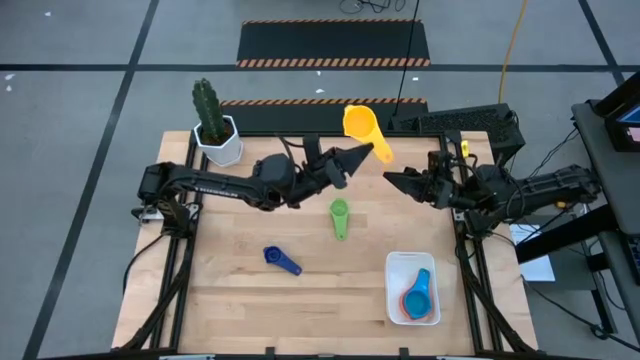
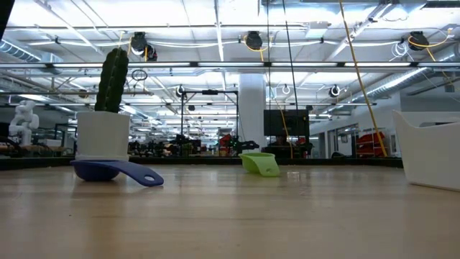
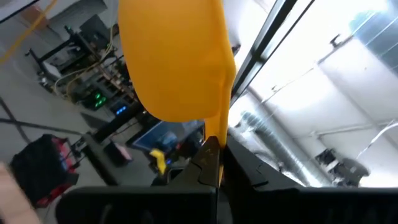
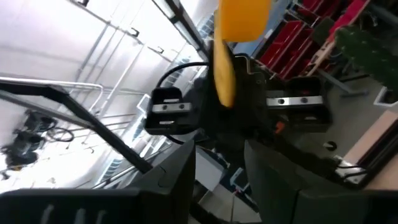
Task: Nest measuring cups in basket
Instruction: Stack the yellow measuring cup on top of the light blue measuring cup into the white bin
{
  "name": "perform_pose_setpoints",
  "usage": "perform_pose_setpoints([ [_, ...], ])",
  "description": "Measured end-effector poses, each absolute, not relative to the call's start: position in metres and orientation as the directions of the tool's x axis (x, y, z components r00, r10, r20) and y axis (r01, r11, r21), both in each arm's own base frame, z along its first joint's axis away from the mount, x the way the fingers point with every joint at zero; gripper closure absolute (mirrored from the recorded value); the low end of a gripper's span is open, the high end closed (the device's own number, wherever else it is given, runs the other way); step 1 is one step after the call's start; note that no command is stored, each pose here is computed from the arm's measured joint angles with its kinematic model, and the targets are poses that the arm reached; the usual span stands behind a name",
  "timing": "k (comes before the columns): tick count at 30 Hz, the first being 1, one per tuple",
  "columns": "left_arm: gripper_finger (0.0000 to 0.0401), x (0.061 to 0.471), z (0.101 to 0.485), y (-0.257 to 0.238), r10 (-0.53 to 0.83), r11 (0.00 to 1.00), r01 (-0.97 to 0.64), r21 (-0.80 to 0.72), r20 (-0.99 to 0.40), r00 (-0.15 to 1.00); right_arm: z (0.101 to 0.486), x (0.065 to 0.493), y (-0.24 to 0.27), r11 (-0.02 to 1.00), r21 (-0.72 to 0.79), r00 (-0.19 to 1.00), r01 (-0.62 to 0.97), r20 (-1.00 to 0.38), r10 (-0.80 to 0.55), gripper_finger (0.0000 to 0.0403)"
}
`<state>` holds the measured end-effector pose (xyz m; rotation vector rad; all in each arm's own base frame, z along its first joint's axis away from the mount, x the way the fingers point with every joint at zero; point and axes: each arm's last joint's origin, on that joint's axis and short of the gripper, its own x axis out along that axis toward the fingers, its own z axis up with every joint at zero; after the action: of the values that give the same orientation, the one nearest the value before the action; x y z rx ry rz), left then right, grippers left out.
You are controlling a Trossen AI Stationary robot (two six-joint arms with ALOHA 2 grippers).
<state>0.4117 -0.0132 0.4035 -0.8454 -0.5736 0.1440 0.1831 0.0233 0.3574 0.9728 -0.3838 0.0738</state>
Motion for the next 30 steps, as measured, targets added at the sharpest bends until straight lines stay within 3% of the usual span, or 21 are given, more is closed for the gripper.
perform_pose_setpoints([
  [21, 0.0394, 0.413, 0.4, -0.017, 0.326, 0.661, 0.084, -0.746, 0.386, 0.863, 0.363, 0.182, 0.003, 0.614, 0.762, 0.89, -0.206, 0.407, -0.206, 0.0272],
  [30, 0.0387, 0.414, 0.398, -0.015, 0.343, 0.684, 0.039, -0.729, 0.368, 0.865, 0.364, 0.182, 0.001, 0.612, 0.761, 0.884, -0.214, 0.418, -0.21, 0.0317],
])
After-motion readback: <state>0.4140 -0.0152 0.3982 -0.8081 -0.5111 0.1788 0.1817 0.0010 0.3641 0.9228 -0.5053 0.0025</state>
